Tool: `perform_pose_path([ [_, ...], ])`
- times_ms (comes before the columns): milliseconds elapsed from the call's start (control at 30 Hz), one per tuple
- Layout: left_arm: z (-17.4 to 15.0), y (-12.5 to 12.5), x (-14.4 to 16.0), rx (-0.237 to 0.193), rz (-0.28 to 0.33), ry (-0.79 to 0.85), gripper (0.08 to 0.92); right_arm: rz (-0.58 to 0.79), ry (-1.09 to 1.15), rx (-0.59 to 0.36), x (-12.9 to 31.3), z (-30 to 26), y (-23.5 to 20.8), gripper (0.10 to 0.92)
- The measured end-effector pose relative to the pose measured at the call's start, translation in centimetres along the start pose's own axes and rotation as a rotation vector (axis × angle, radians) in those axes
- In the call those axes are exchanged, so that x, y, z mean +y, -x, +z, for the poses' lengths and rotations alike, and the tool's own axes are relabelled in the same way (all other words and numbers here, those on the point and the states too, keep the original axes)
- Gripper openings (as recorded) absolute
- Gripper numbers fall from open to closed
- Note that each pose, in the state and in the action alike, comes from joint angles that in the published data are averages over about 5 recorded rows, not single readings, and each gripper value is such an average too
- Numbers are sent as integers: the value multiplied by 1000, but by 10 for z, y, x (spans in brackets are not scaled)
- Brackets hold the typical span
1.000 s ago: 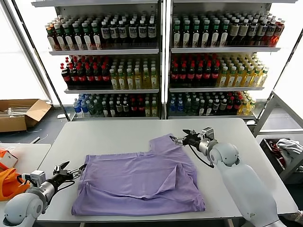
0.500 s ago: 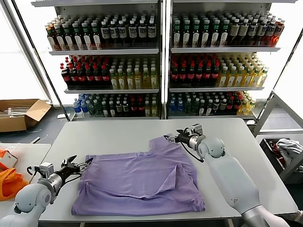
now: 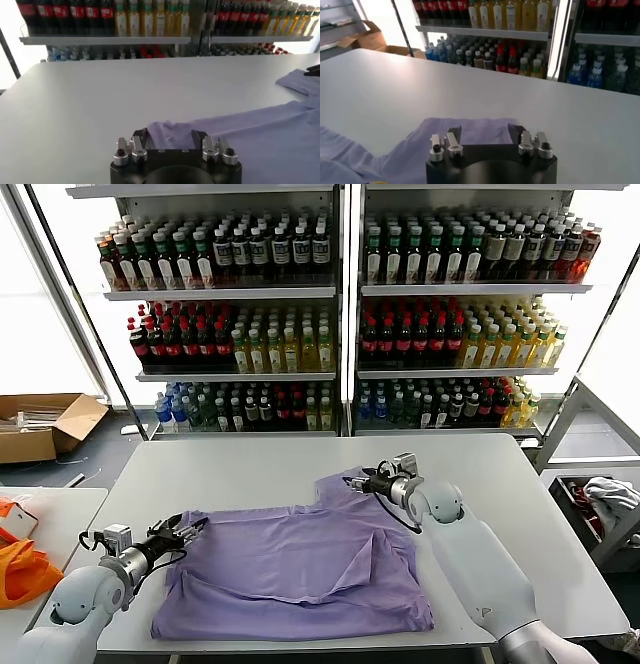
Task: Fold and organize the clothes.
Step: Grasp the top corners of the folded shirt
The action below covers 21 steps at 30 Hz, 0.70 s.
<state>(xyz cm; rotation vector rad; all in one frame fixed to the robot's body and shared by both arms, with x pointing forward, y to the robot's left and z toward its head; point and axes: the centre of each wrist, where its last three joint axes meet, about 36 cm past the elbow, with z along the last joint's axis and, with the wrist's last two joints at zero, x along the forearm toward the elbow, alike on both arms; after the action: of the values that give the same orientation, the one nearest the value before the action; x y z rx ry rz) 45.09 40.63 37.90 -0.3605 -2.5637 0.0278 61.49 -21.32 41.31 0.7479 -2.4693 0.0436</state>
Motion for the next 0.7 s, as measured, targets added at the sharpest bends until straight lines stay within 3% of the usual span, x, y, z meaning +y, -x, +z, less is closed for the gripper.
perform_pose_path([
  [267, -3, 4, 0, 4, 24, 16, 280, -18, 21, -17, 1, 5, -10, 264],
  [467, -9, 0, -3, -3, 37, 28, 121, -27, 40, -46, 2, 7, -23, 135],
  [567, -14, -3, -8, -14, 52, 37, 92, -22, 39, -58, 2, 6, -27, 131],
  [700, -18, -3, -13, -24, 66, 48, 88, 4, 26, -66, 3, 3, -26, 231],
])
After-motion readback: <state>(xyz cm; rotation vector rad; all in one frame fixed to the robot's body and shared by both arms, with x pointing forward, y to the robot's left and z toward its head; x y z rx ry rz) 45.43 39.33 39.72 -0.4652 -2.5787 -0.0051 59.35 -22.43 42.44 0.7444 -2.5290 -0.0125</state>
